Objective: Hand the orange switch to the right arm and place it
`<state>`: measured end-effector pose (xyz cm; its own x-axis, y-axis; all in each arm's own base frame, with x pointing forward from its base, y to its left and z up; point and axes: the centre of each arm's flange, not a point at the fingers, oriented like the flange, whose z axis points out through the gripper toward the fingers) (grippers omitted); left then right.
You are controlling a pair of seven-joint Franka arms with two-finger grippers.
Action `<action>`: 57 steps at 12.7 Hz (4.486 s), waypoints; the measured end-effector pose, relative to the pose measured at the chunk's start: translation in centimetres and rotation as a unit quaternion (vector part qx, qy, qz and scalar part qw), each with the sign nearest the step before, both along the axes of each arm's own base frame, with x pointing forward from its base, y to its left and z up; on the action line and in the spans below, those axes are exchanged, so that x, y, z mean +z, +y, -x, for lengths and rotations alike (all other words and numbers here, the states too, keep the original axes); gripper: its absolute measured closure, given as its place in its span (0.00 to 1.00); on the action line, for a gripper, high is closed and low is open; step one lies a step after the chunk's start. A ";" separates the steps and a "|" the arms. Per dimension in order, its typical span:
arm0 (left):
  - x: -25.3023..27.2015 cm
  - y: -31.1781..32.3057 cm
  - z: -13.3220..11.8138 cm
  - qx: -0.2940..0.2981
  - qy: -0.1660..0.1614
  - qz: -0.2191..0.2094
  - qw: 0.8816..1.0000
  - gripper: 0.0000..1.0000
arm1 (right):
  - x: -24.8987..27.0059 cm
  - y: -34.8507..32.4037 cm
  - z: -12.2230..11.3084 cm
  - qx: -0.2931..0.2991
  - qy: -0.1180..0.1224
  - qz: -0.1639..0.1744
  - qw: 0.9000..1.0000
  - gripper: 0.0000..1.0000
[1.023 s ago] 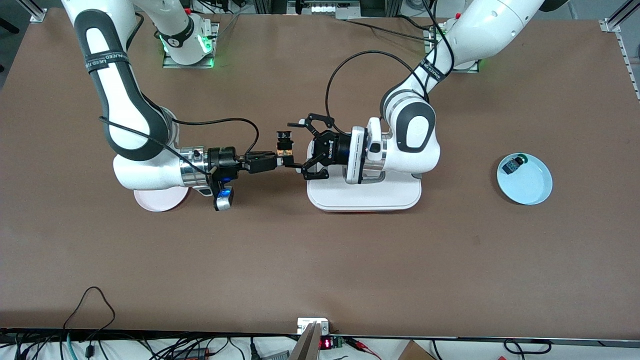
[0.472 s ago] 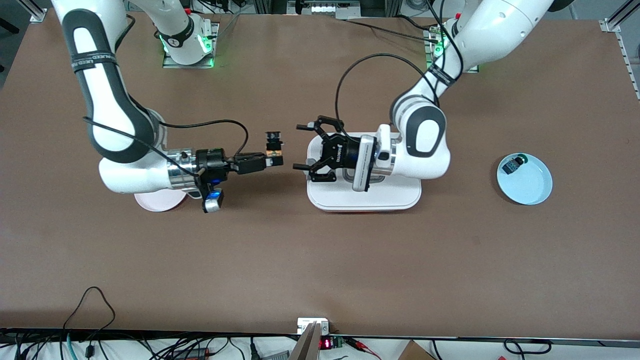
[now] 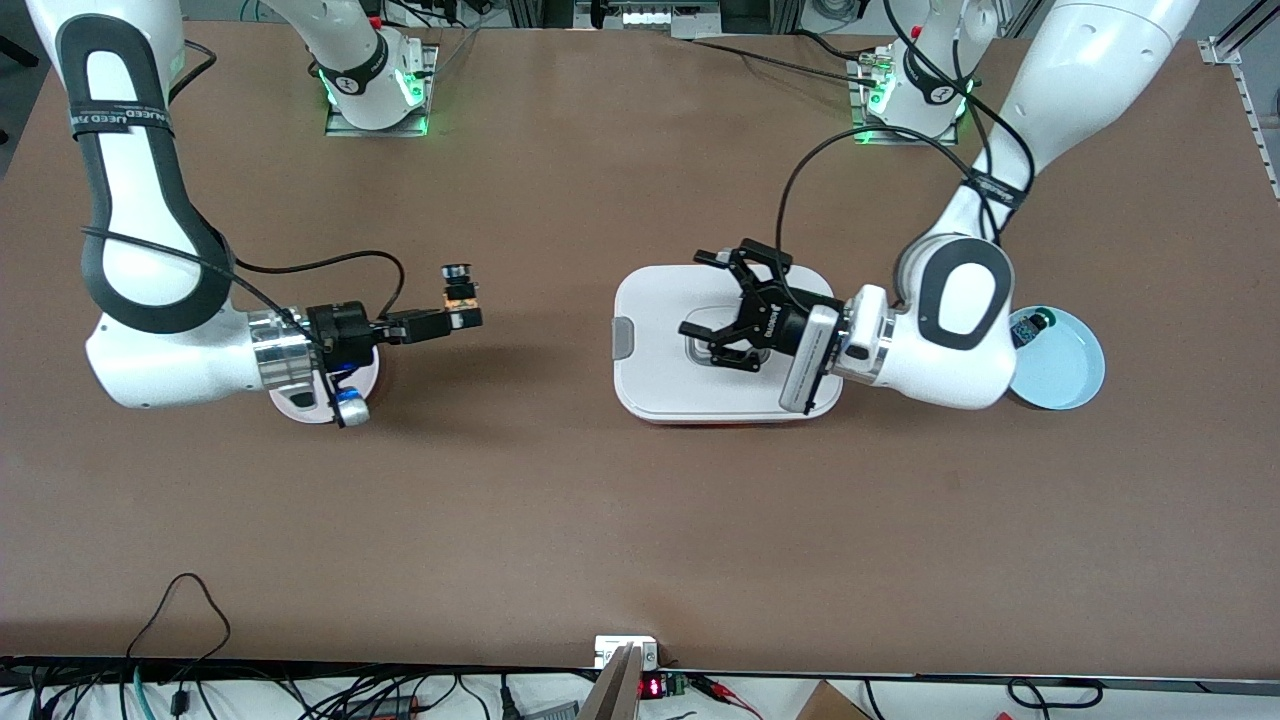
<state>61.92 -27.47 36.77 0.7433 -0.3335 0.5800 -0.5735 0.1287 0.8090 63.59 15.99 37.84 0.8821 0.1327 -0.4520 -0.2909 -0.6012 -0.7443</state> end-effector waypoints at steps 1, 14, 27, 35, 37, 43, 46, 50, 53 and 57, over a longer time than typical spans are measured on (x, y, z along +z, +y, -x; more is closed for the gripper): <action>0.0 1.7 -0.2 -0.014 0.017 -0.023 0.999 0.00 | 0.0 -1.3 -0.1 0.028 -0.019 0.039 0.999 0.67; 7.9 22.3 -3.4 0.004 0.116 -0.556 0.823 0.00 | -10.7 -15.3 -2.3 0.203 -0.256 0.328 0.886 0.67; 19.5 25.3 2.5 0.331 0.051 -0.682 0.650 0.00 | -18.7 -16.6 0.7 0.181 -0.275 0.350 0.877 0.67; 19.1 26.1 4.9 0.338 0.099 -0.675 0.648 0.00 | -15.6 -16.4 -0.5 0.184 -0.271 0.345 0.880 0.00; 19.2 25.1 6.1 0.333 0.092 -0.675 0.652 0.00 | -11.9 -16.3 -1.3 0.190 -0.274 0.345 0.877 0.00; 19.1 24.0 7.9 0.329 0.084 -0.677 0.654 0.00 | 2.7 -16.1 0.2 0.193 -0.294 0.372 0.859 0.00; 19.0 24.3 7.9 0.331 0.086 -0.676 0.653 0.00 | 11.1 -15.9 1.7 0.185 -0.320 0.378 0.849 0.00; 19.2 24.4 7.9 0.334 0.085 -0.675 0.652 0.00 | 17.2 -15.6 1.7 0.189 -0.317 0.374 0.851 0.00; 19.4 24.4 8.0 0.335 0.084 -0.674 0.653 0.00 | 17.3 -13.4 1.7 0.178 -0.303 0.378 0.857 0.00; 19.6 24.4 8.1 0.336 0.082 -0.674 0.653 0.00 | 18.8 -10.8 3.3 0.153 -0.261 0.389 0.870 0.00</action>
<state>53.87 -3.09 56.39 0.9997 -0.0249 -0.0088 -0.0250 -0.9996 -0.0141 60.34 5.24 56.67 0.9714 0.2299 -0.0587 0.2265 -0.9722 -0.0593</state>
